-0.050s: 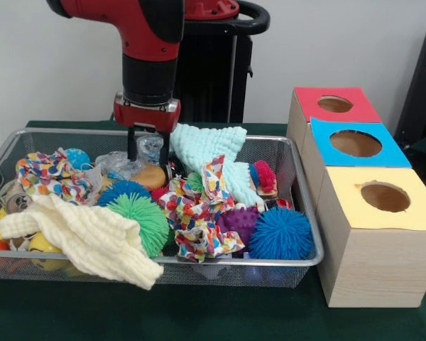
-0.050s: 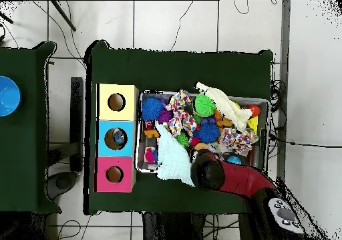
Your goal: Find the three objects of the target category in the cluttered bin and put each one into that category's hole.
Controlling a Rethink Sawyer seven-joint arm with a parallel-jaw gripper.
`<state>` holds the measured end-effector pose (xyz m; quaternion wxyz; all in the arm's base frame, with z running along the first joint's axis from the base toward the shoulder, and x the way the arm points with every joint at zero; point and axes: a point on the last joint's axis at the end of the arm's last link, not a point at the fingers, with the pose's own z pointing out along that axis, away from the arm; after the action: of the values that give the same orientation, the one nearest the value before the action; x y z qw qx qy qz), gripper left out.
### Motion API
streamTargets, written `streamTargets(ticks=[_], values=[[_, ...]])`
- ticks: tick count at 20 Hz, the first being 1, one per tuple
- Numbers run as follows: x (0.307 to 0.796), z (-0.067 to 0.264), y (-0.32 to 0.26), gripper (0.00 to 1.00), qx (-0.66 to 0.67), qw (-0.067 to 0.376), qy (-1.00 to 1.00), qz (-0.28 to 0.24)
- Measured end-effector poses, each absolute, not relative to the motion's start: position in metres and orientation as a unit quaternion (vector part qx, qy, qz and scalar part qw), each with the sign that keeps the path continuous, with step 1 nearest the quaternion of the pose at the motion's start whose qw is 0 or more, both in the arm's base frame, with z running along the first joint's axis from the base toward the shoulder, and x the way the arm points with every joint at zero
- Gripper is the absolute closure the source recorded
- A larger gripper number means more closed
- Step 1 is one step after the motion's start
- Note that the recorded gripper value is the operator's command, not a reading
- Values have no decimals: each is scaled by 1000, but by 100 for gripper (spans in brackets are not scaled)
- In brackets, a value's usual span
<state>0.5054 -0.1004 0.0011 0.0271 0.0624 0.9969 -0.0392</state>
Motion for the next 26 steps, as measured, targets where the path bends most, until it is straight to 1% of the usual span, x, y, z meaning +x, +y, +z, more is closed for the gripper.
streamTargets(ticks=[2,9,26], values=[[502,-5,-99,0,64,26,997,-39],[506,-6,-100,0,68,43,996,-49],[505,-6,-99,0,66,44,995,-55]])
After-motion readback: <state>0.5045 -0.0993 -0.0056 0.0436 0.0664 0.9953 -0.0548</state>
